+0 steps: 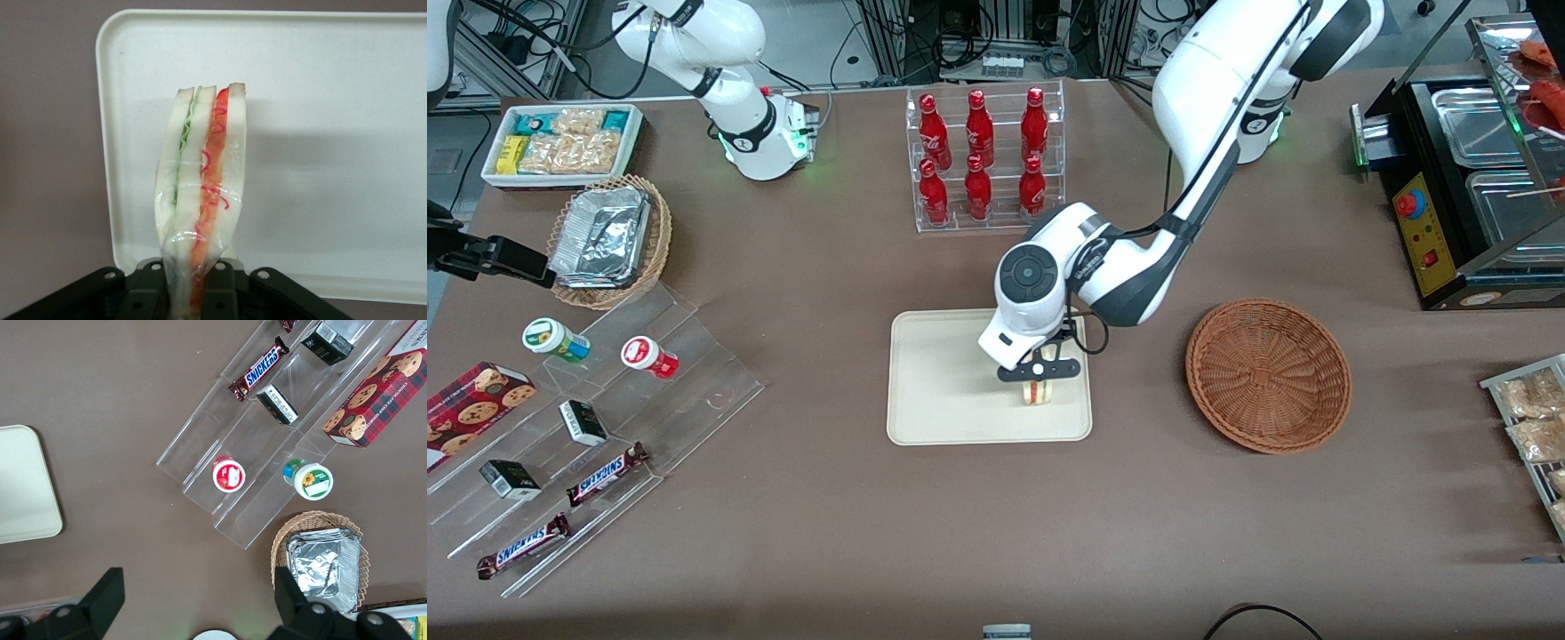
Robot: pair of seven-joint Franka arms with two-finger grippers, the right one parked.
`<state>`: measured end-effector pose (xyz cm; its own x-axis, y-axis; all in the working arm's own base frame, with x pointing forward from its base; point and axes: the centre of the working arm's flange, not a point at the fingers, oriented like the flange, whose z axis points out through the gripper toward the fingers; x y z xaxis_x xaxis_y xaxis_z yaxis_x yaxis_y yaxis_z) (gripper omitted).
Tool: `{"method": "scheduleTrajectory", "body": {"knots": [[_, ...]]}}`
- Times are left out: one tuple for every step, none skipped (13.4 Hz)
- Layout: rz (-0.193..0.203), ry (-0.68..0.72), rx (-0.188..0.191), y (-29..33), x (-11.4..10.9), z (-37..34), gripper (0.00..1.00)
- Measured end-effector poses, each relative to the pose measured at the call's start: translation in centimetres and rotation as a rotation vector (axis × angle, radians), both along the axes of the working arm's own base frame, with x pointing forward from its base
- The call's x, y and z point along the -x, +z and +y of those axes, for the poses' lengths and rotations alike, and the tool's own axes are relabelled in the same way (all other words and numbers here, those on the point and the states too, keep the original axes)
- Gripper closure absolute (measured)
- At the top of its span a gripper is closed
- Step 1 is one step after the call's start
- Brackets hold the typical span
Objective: Place sandwich from basket to tray
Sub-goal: 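Lower the sandwich onto the tray and open the left gripper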
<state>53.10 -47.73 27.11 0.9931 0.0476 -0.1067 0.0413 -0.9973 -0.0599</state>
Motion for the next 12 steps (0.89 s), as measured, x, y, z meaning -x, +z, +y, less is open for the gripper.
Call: {"method": "scheduleTrajectory", "body": {"knots": [[-0.003,-0.012,-0.011,-0.7,0.1,-0.3,0.82],[-0.008,-0.026,-0.025,-1.4,0.2,-0.6,0.82],[-0.011,-0.034,-0.033,-2.0,0.2,-0.8,0.82],[-0.01,-0.038,-0.037,-2.4,0.2,-0.9,0.82],[-0.01,-0.039,-0.041,-2.8,0.1,-0.9,0.82],[-0.012,-0.044,-0.049,-3.2,0.0,-0.8,0.82],[-0.013,-0.05,-0.058,-3.7,0.0,-0.8,0.82],[-0.012,-0.052,-0.062,-4.1,0.0,-0.7,0.82],[-0.012,-0.054,-0.063,-4.3,0.0,-0.8,0.76],[-0.014,-0.053,-0.061,-4.3,-0.1,-0.8,0.68],[-0.015,-0.051,-0.061,-4.2,-0.1,-0.9,0.57],[-0.016,-0.048,-0.061,-4.2,-0.1,-0.9,0.46]]}}
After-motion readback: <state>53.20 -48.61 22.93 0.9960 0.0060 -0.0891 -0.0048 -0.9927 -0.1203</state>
